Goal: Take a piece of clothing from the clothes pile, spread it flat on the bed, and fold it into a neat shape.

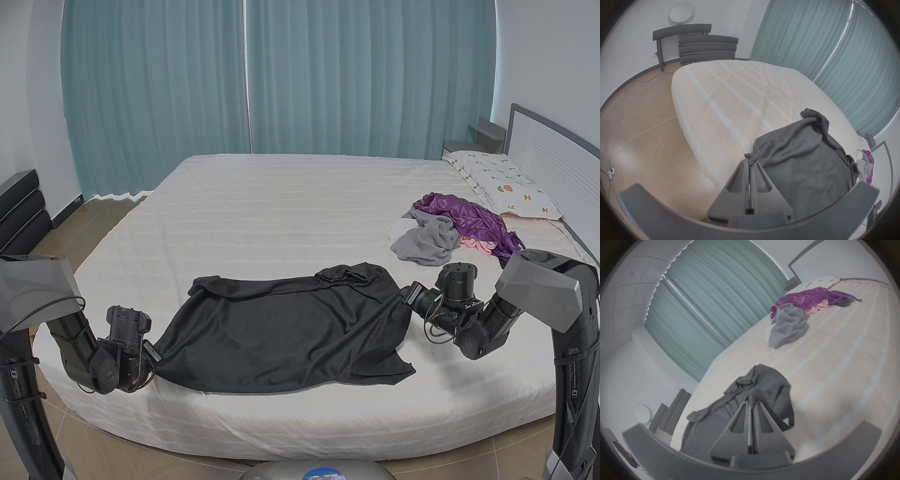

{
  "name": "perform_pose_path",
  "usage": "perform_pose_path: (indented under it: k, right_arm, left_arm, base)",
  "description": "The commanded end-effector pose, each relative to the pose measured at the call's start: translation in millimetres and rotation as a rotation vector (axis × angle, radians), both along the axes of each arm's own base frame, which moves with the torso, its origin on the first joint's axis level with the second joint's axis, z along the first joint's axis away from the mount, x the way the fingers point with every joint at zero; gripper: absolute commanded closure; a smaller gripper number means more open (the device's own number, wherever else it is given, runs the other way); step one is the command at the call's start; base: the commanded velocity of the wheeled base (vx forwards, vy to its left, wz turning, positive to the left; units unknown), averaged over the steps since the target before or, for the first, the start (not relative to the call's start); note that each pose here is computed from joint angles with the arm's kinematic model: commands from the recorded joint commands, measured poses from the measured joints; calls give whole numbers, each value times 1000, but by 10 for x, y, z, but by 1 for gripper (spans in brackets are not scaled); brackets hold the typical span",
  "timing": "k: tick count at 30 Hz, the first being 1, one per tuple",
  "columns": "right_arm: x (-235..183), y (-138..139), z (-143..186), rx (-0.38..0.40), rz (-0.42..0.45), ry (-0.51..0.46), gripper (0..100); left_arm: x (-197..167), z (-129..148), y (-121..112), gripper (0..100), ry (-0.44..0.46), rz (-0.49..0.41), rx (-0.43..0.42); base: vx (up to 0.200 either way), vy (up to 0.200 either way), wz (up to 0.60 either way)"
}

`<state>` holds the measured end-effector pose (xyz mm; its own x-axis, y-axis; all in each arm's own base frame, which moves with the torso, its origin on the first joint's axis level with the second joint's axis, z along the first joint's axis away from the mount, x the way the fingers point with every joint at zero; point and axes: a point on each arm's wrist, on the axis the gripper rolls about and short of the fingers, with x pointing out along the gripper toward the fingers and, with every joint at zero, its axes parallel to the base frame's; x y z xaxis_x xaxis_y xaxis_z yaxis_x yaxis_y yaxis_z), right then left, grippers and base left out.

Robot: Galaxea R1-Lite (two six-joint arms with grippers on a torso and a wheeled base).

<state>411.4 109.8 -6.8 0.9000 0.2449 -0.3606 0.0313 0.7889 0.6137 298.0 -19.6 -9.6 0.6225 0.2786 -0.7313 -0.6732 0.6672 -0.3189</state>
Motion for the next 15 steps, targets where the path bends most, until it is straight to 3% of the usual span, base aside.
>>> perform_pose_path:
  k: [1,11,12,15]
  right_arm:
    - [371,57,100,6,-29,-53,100]
    - [782,177,-94,-5,-67,-67,100]
    - [798,182,-124,-7,-67,-61,0]
    - [812,177,-182,-11,-68,-50,0]
  left_arm:
    - [21,-119,-9,100,16,-3,-21]
    - [20,-139,-8,100,23,-9,-33]
    - [20,-143,-8,100,24,-9,-33]
    - [20,-143,-8,100,24,-9,-33]
  base:
    - [0,0,0]
    - [0,0,0]
    - [0,0,0]
    - [0,0,0]
